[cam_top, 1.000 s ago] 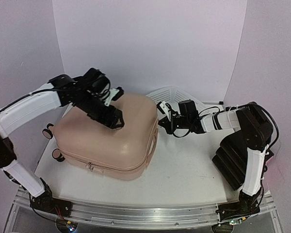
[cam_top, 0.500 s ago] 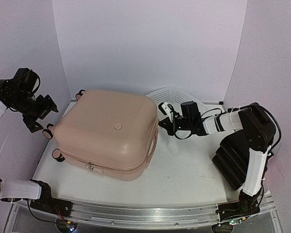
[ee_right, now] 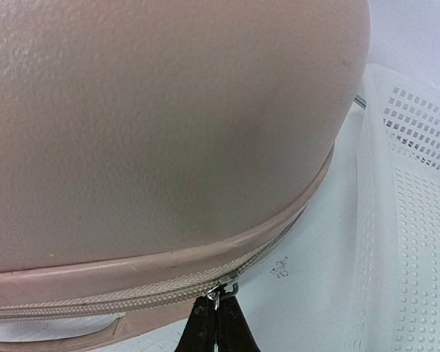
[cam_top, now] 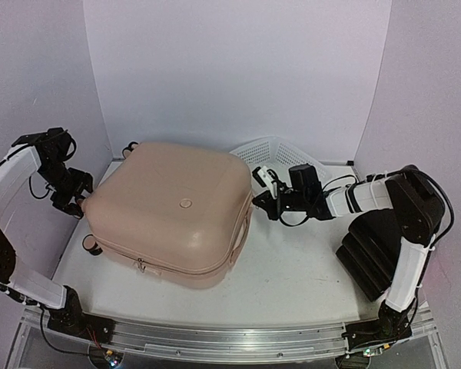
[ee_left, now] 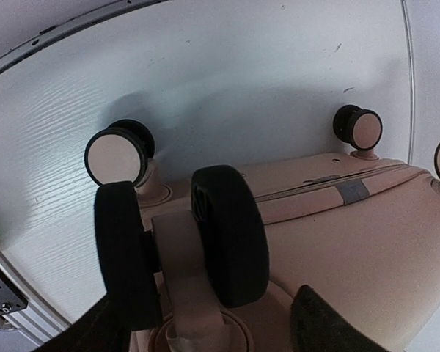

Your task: Open, take out, and arrange the luggage

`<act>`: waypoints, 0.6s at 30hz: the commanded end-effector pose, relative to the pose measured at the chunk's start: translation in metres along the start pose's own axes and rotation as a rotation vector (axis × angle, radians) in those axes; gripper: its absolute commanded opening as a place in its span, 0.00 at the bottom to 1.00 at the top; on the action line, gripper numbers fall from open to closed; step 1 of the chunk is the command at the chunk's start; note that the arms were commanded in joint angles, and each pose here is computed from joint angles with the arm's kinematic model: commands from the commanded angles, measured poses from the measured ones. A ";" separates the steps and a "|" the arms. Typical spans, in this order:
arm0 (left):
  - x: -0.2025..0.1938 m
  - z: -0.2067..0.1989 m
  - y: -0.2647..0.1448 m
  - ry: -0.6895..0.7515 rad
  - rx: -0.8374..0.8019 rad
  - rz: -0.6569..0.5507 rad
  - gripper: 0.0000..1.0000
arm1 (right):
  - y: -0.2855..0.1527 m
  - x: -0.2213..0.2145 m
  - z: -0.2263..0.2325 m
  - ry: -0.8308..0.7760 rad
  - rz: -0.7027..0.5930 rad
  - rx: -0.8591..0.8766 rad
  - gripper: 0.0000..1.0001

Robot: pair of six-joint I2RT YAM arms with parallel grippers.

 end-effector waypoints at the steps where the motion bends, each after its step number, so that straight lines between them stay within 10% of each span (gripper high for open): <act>1: 0.000 -0.016 0.006 0.035 -0.077 0.008 0.66 | -0.015 0.029 0.025 -0.051 -0.070 0.050 0.00; 18: 0.017 -0.055 0.062 0.749 -0.135 -0.098 0.34 | -0.030 0.035 0.111 0.160 -0.026 0.048 0.00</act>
Point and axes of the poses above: each gripper's point midway between its finger pads, its own y axis out along the fingers, its own z axis along the line the jaws close on, x = y × z, the point moved 3 cm from there along -y, back along the fingers, and after that the axes turned 13 degrees about -y, right-handed, at the moved point
